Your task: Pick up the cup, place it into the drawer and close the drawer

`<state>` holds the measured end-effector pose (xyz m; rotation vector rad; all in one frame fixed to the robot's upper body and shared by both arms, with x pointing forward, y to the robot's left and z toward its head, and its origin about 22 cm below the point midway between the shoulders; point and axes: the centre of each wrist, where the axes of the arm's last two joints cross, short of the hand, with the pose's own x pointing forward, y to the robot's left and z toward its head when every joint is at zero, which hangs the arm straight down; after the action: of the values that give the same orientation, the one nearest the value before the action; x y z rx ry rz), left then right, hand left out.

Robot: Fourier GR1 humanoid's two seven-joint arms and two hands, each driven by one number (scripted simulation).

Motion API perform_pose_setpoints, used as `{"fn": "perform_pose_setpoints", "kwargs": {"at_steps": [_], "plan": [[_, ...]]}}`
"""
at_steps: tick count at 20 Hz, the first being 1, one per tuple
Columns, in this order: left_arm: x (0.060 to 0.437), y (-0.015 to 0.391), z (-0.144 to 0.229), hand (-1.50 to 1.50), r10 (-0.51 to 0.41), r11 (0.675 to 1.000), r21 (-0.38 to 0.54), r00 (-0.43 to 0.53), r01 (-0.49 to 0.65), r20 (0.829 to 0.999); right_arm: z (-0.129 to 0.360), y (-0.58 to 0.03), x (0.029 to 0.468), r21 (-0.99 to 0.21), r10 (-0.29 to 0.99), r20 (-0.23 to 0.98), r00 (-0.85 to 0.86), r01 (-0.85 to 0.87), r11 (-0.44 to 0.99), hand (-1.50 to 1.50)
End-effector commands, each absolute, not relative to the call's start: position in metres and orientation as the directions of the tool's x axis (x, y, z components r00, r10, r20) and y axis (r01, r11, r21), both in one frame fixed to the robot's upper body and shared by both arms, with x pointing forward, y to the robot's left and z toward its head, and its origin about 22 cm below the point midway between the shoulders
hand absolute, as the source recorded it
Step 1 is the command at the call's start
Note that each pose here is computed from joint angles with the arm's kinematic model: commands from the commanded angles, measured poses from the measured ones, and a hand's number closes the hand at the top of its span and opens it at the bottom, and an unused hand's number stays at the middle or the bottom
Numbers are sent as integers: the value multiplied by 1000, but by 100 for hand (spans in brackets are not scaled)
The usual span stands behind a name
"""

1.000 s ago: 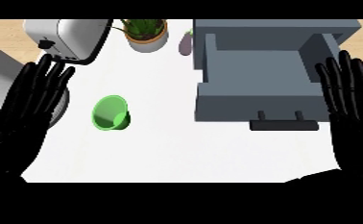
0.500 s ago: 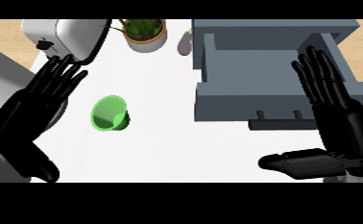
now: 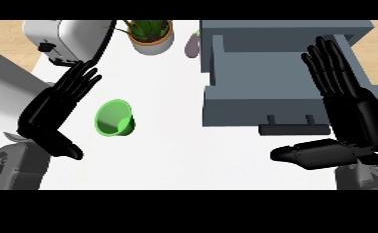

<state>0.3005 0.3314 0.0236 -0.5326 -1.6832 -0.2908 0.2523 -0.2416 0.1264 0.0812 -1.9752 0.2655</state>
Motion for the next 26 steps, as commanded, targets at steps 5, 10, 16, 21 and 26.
{"fn": "perform_pose_setpoints", "kwargs": {"at_steps": [5,10,16,21,26], "plan": [[304,359,-28,-150,113,897,-72,-69,435,991,132,-231,273,-162,76,902,-425,-170,972,-150],[301,363,-66,-150,112,902,-91,-24,423,993,154,-256,266,-157,64,891,-449,-174,972,-150],[310,354,-80,-150,69,912,-56,-18,407,997,127,-235,254,-150,62,896,-439,-169,974,-150],[306,350,-94,-150,50,925,-31,-40,378,998,149,-249,281,-168,73,894,-443,-179,969,-150],[293,349,-106,-150,68,925,-33,-80,379,994,156,-247,280,-151,57,893,-447,-177,973,-150]]}}
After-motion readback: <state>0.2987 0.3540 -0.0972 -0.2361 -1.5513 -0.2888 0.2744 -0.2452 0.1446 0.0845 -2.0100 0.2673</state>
